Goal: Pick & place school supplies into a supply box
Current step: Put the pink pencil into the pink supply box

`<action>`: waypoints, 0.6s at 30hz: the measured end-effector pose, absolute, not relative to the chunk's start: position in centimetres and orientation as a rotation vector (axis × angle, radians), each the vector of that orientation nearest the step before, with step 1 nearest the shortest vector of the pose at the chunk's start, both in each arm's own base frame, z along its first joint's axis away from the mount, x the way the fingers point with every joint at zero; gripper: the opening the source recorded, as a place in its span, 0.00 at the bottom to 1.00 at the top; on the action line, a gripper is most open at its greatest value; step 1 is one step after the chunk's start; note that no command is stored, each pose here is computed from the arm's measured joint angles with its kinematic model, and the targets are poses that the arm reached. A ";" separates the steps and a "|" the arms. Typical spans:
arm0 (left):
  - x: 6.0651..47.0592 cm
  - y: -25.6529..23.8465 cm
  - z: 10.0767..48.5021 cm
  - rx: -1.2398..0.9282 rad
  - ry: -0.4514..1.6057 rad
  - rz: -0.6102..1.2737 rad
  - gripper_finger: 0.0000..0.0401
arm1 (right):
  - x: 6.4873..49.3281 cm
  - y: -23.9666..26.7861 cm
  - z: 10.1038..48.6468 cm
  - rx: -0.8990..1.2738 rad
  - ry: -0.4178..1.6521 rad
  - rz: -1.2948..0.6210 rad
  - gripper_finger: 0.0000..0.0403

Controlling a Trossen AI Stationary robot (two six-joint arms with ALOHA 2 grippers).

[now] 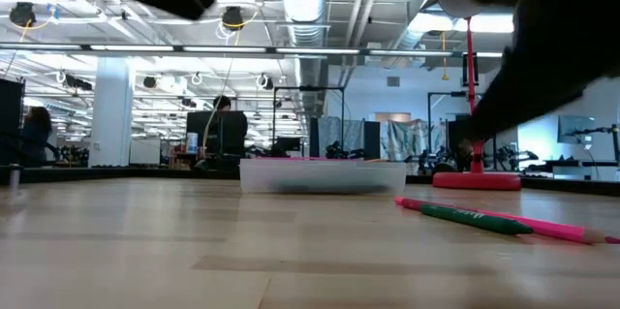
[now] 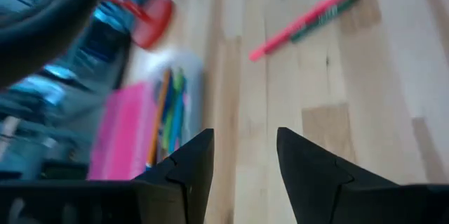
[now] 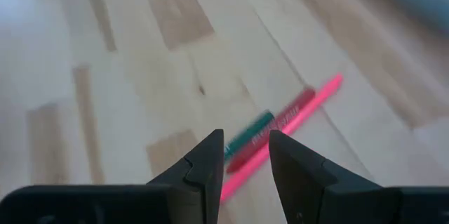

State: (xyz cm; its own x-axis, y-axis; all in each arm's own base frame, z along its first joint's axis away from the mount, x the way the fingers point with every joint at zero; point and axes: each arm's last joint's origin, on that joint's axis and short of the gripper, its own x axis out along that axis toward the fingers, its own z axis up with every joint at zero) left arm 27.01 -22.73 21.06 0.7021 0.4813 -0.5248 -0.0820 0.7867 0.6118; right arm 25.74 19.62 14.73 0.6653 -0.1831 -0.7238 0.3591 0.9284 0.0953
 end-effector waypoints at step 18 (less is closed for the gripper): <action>22.1 -26.0 20.7 0.655 0.454 0.430 0.38 | 26.5 19.6 13.9 0.371 0.942 -0.267 0.27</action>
